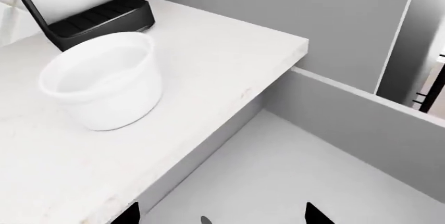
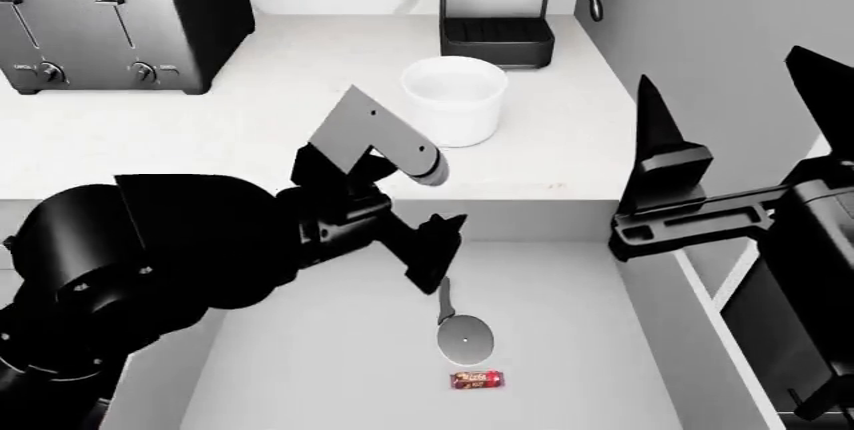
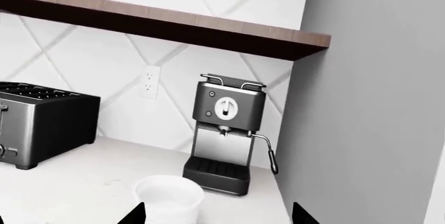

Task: Place the bar in the bowl and close the drawer.

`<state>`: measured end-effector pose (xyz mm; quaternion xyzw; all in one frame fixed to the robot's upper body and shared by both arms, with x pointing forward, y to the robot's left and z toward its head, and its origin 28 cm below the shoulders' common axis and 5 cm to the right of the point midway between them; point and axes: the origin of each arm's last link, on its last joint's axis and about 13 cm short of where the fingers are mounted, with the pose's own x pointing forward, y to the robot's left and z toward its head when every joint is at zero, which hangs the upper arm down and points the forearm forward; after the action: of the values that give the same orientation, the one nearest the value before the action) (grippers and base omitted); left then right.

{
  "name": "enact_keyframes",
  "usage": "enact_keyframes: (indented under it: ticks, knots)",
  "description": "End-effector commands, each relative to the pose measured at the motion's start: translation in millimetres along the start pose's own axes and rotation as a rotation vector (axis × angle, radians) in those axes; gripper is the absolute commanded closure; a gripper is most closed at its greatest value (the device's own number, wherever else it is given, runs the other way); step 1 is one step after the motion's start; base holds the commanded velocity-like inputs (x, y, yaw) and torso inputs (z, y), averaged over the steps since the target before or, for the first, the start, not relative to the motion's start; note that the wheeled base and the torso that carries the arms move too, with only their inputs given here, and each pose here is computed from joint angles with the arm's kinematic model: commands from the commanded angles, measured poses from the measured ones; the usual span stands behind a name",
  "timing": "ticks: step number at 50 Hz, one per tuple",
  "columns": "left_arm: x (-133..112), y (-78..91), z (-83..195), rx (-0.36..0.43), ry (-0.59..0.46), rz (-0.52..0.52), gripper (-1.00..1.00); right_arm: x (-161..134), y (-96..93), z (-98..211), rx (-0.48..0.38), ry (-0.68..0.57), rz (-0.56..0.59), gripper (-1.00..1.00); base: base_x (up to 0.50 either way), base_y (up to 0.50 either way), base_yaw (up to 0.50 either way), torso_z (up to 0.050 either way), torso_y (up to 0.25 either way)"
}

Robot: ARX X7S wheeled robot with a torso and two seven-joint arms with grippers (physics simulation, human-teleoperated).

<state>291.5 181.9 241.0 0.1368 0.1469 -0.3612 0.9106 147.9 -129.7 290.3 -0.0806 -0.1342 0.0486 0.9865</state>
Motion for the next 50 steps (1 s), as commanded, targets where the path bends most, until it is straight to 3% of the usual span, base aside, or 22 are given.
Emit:
enact_keyframes:
  ticks: [1, 23, 50]
  knots:
    - [27, -8.4, -9, 0.008, 0.058, -0.073, -1.00, 3, 0.3, -4, 0.042, -0.015, 0.011, -1.00, 0.00, 0.00, 0.00, 0.000, 0.000]
    - [57, -28.3, -39, 0.015, 0.194, -0.189, -1.00, 6, 3.5, -8, 0.045, -0.002, 0.020, -1.00, 0.00, 0.00, 0.00, 0.000, 0.000]
    - [89, -40.4, -69, 0.003, 0.265, -0.205, -1.00, 7, 4.7, -13, 0.058, 0.011, 0.024, -1.00, 0.00, 0.00, 0.00, 0.000, 0.000]
